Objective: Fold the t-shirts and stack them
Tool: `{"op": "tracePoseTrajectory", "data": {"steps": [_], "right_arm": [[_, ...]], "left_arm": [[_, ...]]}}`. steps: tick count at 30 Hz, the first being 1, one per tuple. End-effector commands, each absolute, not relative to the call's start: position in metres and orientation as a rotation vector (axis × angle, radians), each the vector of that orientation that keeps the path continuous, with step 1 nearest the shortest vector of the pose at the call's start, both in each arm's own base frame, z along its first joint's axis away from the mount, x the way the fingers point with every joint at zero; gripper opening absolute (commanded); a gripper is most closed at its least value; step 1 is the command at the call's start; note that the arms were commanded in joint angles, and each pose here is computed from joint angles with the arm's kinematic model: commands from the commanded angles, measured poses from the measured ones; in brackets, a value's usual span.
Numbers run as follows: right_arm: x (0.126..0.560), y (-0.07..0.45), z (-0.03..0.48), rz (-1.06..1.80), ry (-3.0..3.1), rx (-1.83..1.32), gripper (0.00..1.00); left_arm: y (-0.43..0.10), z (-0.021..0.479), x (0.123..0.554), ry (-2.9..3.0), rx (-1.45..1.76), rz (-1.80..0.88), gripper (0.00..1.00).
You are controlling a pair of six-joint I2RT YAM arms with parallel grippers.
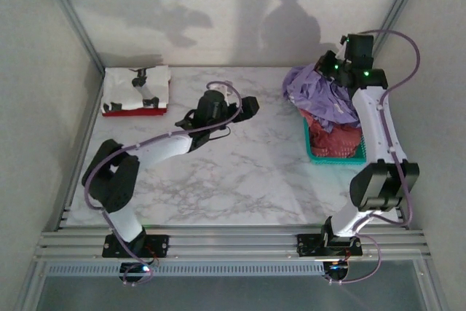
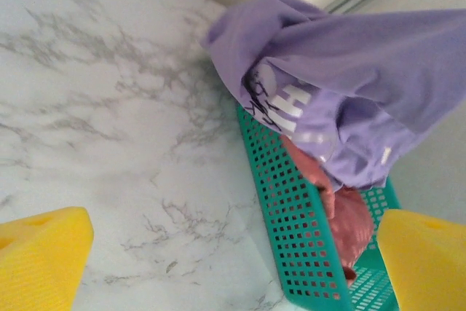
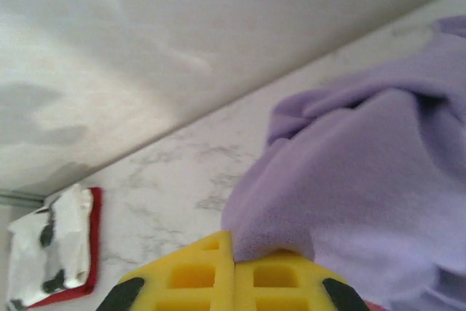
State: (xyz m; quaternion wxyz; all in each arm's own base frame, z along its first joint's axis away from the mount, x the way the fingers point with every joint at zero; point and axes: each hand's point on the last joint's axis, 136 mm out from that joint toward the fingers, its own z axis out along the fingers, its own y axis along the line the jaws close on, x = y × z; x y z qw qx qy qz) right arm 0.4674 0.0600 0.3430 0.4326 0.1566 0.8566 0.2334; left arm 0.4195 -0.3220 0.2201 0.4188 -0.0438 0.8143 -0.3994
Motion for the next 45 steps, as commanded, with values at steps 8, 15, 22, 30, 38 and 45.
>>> {"op": "tracePoseTrajectory", "data": {"steps": [8,15,22,30,38,45], "right_arm": [[0.446,0.066,0.458,0.559,2.010,0.197,0.00],[0.431,0.097,0.500,0.662,1.950,0.196,0.00],[0.384,0.179,0.502,0.692,1.989,-0.008,0.00],[0.356,0.289,0.418,0.545,2.140,-0.224,0.00],[0.381,0.394,0.308,0.557,2.347,-0.386,0.56],[0.389,0.367,0.307,0.369,2.355,-0.365,0.59]], "left_arm": [[-0.258,0.250,0.397,1.990,-0.188,-0.864,1.00],[-0.217,0.261,0.375,1.951,-0.237,-0.816,1.00],[-0.156,0.270,0.342,1.884,-0.308,-0.742,1.00],[-0.097,0.254,0.305,1.878,-0.384,-0.649,1.00],[-0.070,0.191,0.270,2.022,-0.441,-0.543,1.00],[-0.060,0.188,0.267,1.995,-0.506,-0.516,1.00]]}}
